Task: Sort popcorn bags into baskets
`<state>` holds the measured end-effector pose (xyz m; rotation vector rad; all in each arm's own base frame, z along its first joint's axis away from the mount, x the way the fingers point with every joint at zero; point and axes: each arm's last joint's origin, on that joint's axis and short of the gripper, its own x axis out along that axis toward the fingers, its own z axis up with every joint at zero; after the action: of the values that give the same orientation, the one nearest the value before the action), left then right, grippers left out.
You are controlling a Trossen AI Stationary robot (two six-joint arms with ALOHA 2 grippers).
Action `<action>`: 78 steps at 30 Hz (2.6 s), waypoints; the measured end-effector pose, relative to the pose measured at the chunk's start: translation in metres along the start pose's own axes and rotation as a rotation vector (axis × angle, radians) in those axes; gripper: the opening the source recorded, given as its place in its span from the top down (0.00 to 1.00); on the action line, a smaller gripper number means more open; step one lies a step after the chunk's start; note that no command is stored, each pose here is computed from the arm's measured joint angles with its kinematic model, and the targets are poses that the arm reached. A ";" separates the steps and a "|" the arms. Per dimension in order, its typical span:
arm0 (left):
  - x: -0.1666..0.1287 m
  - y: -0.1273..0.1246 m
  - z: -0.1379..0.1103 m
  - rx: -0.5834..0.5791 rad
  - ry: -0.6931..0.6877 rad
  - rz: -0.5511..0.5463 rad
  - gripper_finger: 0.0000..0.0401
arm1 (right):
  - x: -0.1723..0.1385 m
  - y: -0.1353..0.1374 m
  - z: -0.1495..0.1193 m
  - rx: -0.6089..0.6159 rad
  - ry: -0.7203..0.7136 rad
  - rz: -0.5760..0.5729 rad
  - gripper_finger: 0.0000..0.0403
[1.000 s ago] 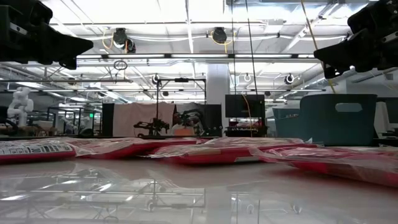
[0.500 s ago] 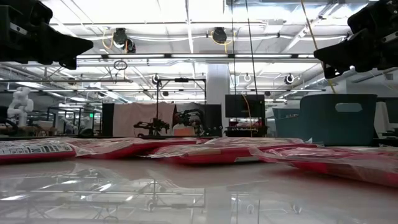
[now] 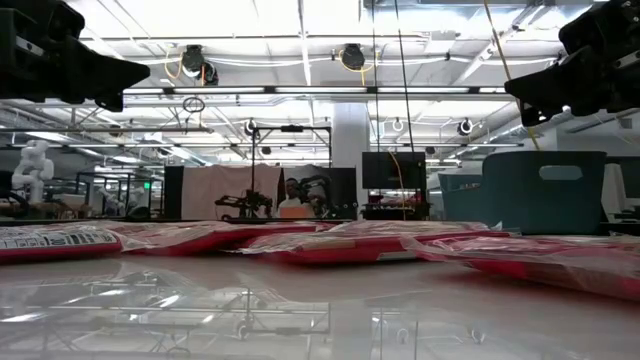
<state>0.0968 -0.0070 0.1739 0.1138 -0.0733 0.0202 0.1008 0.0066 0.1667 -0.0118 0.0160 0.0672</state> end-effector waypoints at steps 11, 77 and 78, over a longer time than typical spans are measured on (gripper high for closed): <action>0.000 0.000 0.000 0.000 0.000 0.000 0.99 | 0.000 0.000 0.000 0.000 0.000 0.000 1.00; -0.006 0.005 0.046 -0.177 -0.263 -0.049 0.99 | 0.000 0.000 0.005 0.007 -0.054 -0.005 1.00; -0.006 0.005 0.052 -0.180 -0.250 -0.051 0.99 | 0.000 0.000 0.005 0.007 -0.055 -0.005 1.00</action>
<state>0.0869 -0.0078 0.2260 -0.0626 -0.3217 -0.0521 0.1008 0.0065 0.1720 -0.0031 -0.0383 0.0625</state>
